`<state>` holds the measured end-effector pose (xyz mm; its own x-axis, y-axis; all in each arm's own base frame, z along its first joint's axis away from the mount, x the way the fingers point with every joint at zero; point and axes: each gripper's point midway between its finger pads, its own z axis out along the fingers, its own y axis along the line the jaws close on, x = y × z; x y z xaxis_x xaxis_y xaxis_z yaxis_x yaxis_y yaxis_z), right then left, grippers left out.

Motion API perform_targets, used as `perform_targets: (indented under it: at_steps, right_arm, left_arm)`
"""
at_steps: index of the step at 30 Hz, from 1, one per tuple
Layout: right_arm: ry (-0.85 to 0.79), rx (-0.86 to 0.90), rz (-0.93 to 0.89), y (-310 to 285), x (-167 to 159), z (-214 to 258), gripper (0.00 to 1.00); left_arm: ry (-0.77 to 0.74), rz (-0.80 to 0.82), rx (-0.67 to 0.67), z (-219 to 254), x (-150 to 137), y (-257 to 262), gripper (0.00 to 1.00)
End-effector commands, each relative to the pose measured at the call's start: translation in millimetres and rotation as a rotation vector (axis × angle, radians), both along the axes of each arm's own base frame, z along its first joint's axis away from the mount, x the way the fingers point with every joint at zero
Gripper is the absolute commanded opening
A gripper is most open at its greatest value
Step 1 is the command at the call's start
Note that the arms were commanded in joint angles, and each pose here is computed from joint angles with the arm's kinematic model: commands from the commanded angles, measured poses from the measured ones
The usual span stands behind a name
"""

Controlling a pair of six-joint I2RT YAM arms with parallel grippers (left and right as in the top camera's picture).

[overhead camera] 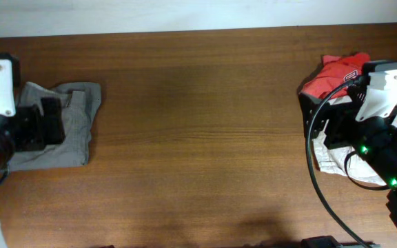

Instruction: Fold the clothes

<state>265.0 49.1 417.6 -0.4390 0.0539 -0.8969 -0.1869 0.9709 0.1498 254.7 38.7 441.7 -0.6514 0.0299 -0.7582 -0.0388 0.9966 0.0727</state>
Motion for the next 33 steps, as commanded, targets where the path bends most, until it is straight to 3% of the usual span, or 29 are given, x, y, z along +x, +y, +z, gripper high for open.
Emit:
perform_targets:
  at_steps: [1,12,16,21,27,33]
  right_arm:
    - [-0.014,-0.009,-0.014,-3,-1,4,0.99]
    - [0.035,0.017,0.049,8,-9,-5,0.99]
    - [0.134,0.026,0.074,12,-22,-25,0.99]
    - [0.098,-0.091,-0.150,-31,-21,-22,0.99]
    - [-0.016,-0.178,-0.355,-72,-54,2,0.99]
    - [-0.173,-0.236,-0.409,-87,-71,3,0.99]
  left_arm:
    - [0.004,0.000,0.015,0,-5,0,0.99]
    - [0.007,0.001,0.015,-1,-5,0,0.99]
    - [0.006,0.001,0.015,-1,-5,0,1.00]
    - [0.007,0.001,0.015,-1,-5,0,0.99]
    - [0.006,0.001,0.015,-1,-5,0,0.99]
    - [0.006,0.001,0.015,-1,-5,0,0.99]
